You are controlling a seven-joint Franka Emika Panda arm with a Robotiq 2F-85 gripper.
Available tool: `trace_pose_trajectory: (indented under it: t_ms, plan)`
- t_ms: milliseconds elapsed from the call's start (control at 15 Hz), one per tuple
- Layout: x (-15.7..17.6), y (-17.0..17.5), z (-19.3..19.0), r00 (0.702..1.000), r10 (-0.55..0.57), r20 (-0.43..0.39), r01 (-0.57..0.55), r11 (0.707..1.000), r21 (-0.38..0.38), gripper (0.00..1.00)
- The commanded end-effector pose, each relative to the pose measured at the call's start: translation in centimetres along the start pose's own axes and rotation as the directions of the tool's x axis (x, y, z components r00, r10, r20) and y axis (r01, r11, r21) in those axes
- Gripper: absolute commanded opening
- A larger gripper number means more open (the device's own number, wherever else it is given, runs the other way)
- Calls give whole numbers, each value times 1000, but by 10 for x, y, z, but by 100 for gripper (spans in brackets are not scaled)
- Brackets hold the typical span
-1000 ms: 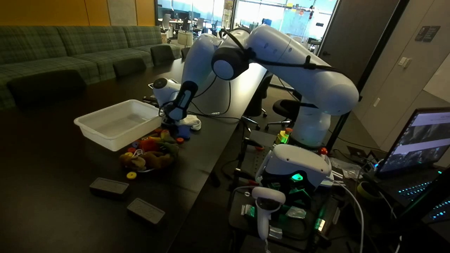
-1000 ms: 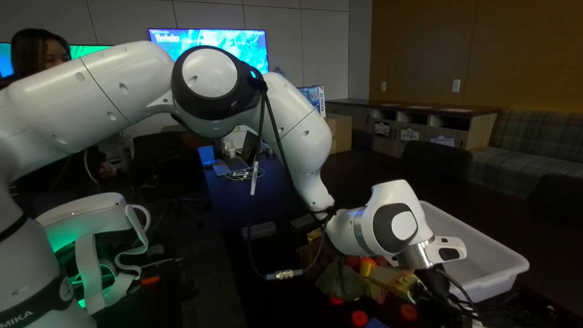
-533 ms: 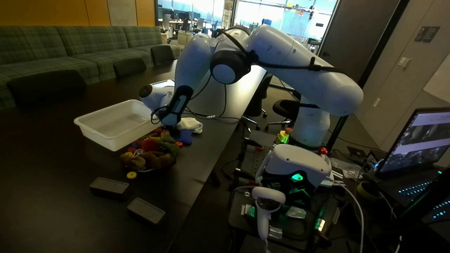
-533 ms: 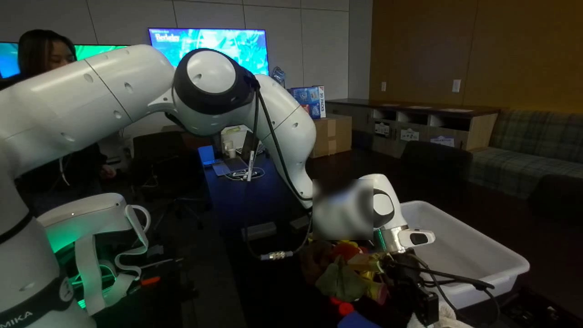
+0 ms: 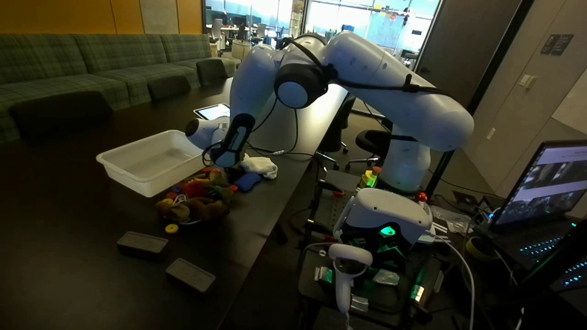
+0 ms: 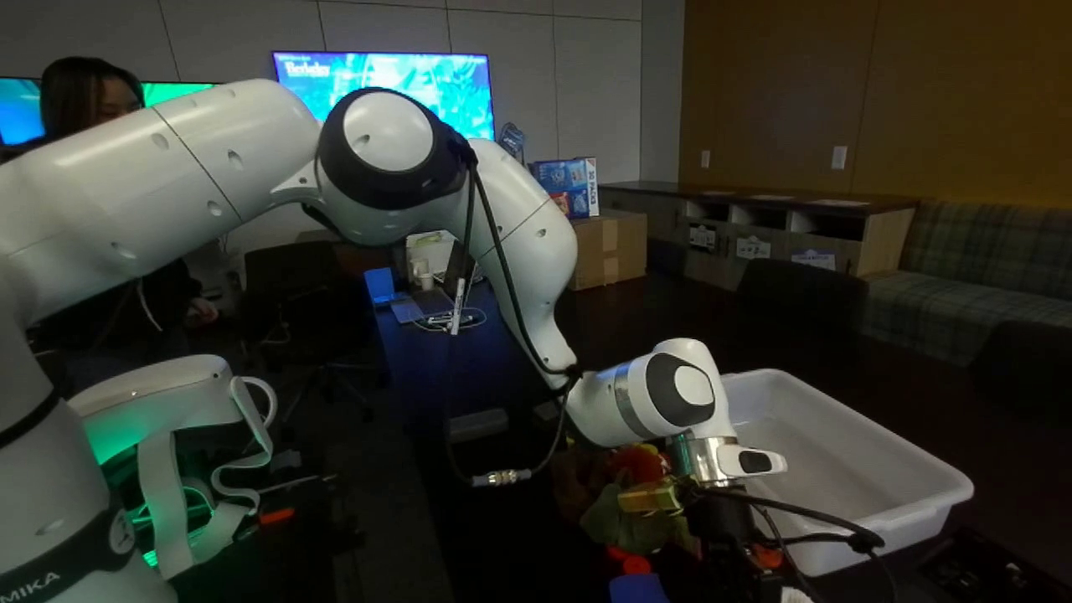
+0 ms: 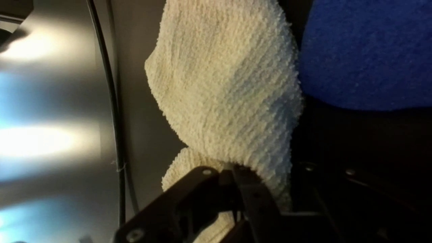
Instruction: Use the towel to slide all the objects on the table to the left.
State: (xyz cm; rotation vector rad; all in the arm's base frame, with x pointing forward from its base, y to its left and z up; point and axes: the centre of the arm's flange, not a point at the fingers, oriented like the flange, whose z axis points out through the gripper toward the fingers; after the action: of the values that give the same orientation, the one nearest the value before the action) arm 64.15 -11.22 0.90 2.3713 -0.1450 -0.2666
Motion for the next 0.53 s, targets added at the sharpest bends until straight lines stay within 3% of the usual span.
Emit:
trace_pose_trajectory:
  t_ms: [0, 267, 467]
  plan:
    - [-18, -18, -24, 999, -35, 42, 31, 994, 101, 16]
    - [-19, -58, -78, 996, -44, 82, 21, 965, 263, 16]
    - [-26, -95, -120, 989, -39, 140, -19, 922, 388, 16]
